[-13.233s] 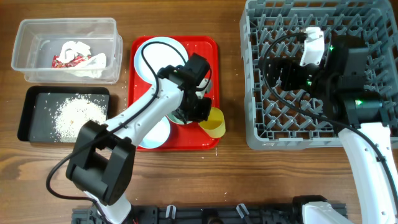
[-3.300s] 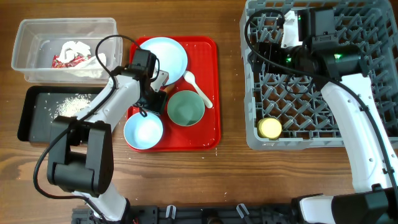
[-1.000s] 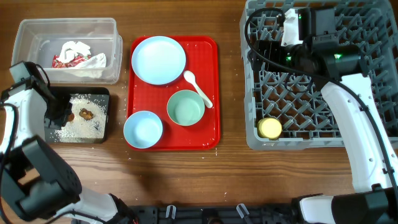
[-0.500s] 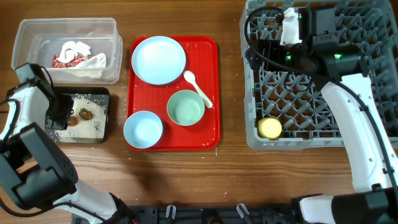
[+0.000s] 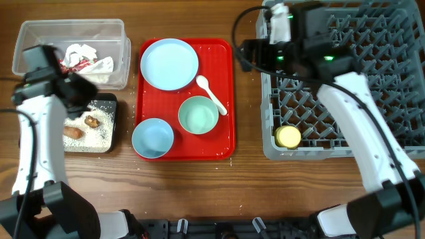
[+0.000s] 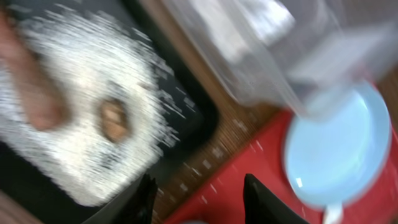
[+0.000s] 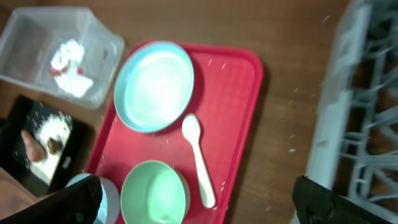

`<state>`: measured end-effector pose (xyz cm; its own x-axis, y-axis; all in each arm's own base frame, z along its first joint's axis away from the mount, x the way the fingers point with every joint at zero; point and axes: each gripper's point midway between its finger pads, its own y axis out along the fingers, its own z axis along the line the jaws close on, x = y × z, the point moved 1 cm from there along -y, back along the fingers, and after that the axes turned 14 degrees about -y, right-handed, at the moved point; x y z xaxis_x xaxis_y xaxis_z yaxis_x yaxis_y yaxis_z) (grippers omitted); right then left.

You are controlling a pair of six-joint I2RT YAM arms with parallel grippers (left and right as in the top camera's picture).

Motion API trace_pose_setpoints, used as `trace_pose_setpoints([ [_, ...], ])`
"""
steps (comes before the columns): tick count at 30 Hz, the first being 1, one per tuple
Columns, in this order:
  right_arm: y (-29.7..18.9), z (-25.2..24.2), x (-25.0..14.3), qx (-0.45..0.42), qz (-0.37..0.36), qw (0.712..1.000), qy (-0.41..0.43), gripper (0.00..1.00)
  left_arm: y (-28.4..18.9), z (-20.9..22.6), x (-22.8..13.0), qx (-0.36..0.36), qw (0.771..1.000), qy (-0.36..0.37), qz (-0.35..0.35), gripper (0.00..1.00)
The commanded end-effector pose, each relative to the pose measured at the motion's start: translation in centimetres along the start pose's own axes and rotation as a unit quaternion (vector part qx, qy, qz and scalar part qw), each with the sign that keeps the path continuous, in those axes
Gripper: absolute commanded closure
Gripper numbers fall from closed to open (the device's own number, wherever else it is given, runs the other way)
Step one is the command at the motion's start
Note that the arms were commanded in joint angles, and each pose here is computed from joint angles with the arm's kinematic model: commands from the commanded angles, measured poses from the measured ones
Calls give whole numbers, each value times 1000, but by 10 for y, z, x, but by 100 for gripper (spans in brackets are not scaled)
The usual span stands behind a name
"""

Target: Sort waste into correct bins and load items into the dishwasher rack

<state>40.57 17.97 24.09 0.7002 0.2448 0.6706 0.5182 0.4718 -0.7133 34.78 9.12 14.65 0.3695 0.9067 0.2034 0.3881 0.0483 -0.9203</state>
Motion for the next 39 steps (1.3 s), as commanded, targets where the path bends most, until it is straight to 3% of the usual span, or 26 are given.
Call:
trace_pose_setpoints([
  [1, 24, -7, -13, -9, 34, 999, 14, 1, -3, -43, -66, -35, 990, 125, 50, 53],
  [5, 22, -22, -15, -29, 37, 999, 23, 0, -8, -84, -135, -79, 963, 250, 68, 55],
  [10, 20, -28, -18, -34, 42, 998, 33, 1, -9, -112, -200, -122, 924, 353, 81, 61],
  [16, 20, -28, -24, -34, 53, 997, 36, 0, 25, -93, -263, -74, 861, 486, 127, 59],
  [21, 20, -28, -25, -34, 55, 997, 37, 0, 44, -82, -285, -51, 839, 521, 146, 59],
  [25, 19, -27, -26, -34, 59, 997, 38, 0, 60, -73, -287, -24, 837, 524, 152, 59],
  [30, 19, -27, -27, -33, 60, 997, 39, 0, 75, -62, -269, 31, 843, 526, 112, 60],
  [39, 20, -26, -26, -31, 59, 997, 38, 0, 81, -52, -226, 82, 887, 447, 78, 63],
])
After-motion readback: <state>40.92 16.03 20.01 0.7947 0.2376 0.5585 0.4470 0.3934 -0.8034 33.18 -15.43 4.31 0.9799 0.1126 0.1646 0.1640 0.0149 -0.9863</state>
